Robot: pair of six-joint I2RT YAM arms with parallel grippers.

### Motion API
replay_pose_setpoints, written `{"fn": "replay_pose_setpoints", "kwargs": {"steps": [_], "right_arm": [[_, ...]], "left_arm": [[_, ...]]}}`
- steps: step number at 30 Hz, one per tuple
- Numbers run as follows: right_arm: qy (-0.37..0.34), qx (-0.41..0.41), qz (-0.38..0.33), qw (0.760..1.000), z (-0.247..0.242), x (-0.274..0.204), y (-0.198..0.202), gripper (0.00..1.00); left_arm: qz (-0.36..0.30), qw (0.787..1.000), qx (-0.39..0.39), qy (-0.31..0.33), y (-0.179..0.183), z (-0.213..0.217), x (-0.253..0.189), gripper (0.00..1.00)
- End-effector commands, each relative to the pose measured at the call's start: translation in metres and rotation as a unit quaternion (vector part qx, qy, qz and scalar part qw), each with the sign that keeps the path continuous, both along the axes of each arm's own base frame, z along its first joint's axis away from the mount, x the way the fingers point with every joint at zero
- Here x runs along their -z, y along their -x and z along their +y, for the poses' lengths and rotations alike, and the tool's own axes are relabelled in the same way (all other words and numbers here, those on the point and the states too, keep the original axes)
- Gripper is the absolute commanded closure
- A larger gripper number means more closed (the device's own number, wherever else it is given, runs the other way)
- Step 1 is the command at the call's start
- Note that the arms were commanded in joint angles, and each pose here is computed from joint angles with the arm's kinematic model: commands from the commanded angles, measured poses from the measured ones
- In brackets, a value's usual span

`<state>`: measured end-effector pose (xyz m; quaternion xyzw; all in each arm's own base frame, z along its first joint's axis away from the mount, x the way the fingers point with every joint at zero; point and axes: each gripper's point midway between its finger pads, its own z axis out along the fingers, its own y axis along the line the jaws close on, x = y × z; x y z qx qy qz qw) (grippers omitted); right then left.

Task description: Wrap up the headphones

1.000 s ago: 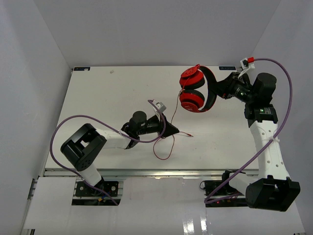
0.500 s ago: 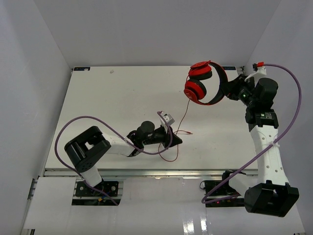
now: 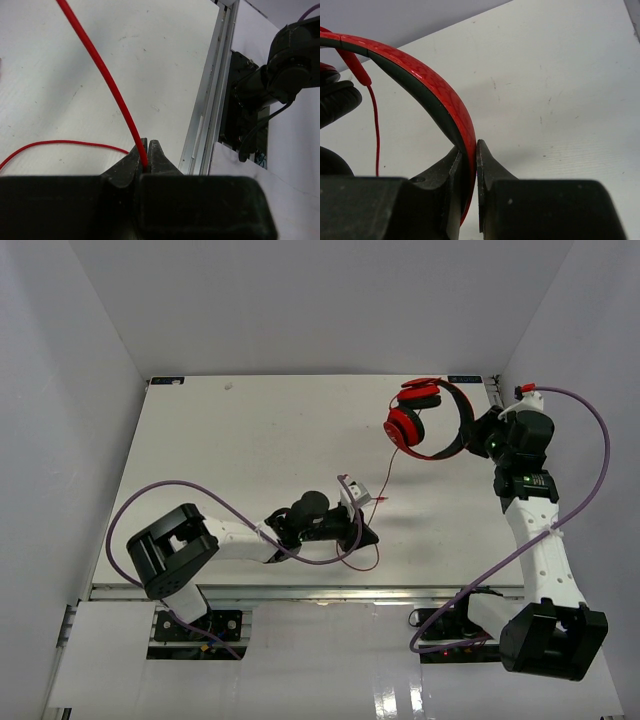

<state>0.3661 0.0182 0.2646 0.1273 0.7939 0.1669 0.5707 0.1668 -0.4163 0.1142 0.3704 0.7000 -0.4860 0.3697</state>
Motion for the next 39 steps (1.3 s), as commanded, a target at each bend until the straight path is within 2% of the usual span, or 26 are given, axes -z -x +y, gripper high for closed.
{"fn": "replay_pose_setpoints", "kwargs": {"steps": [1,4,9,15,18,24,29,39], "right_arm": [[0.015,0.053,-0.056,0.997,-0.020,-0.018,-0.019,0.92],[0.024,0.060,-0.049,0.997,-0.022,-0.007,-0.021,0.92],[0.079,0.069,-0.060,0.993,-0.023,0.004,-0.022,0.92],[0.147,0.047,-0.057,0.986,-0.009,0.023,-0.025,0.92],[0.209,0.036,-0.061,0.975,-0.005,0.032,-0.026,0.92],[0.277,-0.021,-0.066,0.958,0.015,0.041,-0.022,0.92],[0.312,-0.089,-0.077,0.943,0.036,0.042,-0.014,0.92],[0.358,-0.219,-0.092,0.903,0.067,0.055,0.016,0.92]], "left_arm": [[-0.010,1.000,0.029,0.007,0.017,-0.010,-0.024,1.00],[-0.004,0.999,0.049,-0.002,0.031,-0.017,-0.022,1.00],[-0.008,0.997,0.066,-0.025,0.041,-0.024,-0.026,1.00],[-0.034,0.996,0.063,-0.054,0.034,-0.023,-0.048,1.00],[-0.066,0.993,0.061,-0.075,0.027,-0.021,-0.070,1.00],[-0.133,0.980,0.021,-0.147,-0.006,-0.009,-0.091,1.00],[-0.178,0.971,-0.013,-0.162,-0.043,-0.005,-0.120,1.00],[-0.258,0.930,-0.110,-0.238,-0.118,0.025,-0.141,0.99]]}}
